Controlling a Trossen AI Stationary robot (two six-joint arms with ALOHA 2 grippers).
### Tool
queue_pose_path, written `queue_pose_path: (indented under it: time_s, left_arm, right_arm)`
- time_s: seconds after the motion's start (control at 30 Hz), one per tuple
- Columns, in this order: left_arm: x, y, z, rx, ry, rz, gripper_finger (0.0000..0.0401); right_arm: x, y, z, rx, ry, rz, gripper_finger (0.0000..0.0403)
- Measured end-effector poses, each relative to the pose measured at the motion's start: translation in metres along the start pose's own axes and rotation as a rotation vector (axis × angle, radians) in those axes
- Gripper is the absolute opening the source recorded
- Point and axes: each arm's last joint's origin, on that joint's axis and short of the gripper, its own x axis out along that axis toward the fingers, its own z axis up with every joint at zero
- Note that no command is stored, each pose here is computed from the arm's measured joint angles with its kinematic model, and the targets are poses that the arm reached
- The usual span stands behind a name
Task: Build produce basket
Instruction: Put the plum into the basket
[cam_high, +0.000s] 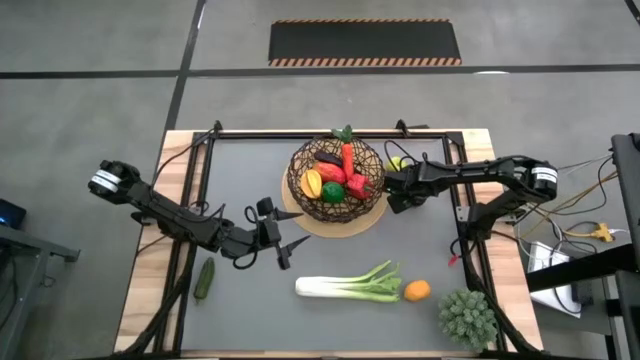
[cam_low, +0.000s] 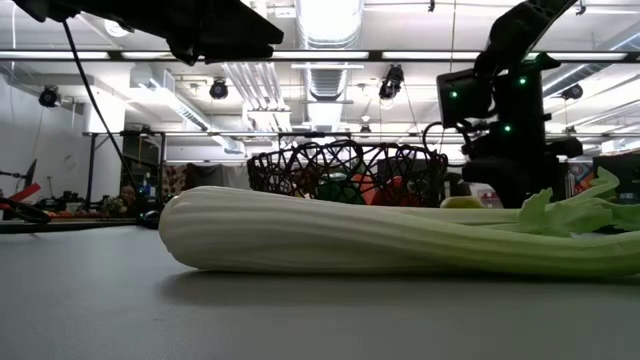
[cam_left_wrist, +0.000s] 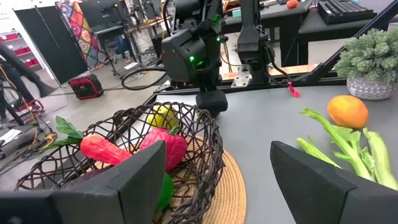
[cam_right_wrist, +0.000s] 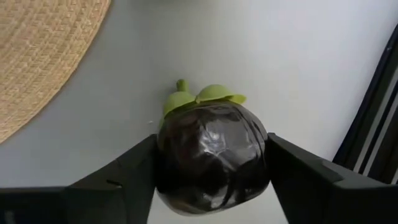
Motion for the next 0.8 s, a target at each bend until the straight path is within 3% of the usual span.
queue_pose_path:
  time_s: [0.2,0.3,0.6,0.7,0.8]
  left_arm:
    - [0.000,0.000,0.001,-0.009,-0.008,-0.001,0.0270]
    - [0.000,0.000,0.001,-0.036,-0.011,-0.002,0.0270]
    - [0.000,-0.001,0.008,-0.065,-0.046,-0.006,0.0270]
    - [-0.001,-0.001,0.011,-0.066,-0.064,-0.004,0.0270]
    - [-0.001,0.000,0.015,-0.087,-0.100,-0.004,0.0270]
  right_arm:
    - [-0.014,-0.004,0.001,-0.033,-0.037,0.031,0.0231]
    - [-0.037,-0.008,0.001,-0.032,-0.141,0.069,0.0241]
    - [-0.115,-0.025,-0.023,-0.013,-0.678,0.255,0.0239]
    - [-0.130,-0.018,-0.035,-0.065,-0.858,0.382,0.0240]
    - [-0.138,-0.002,-0.048,-0.210,-1.025,0.537,0.0241]
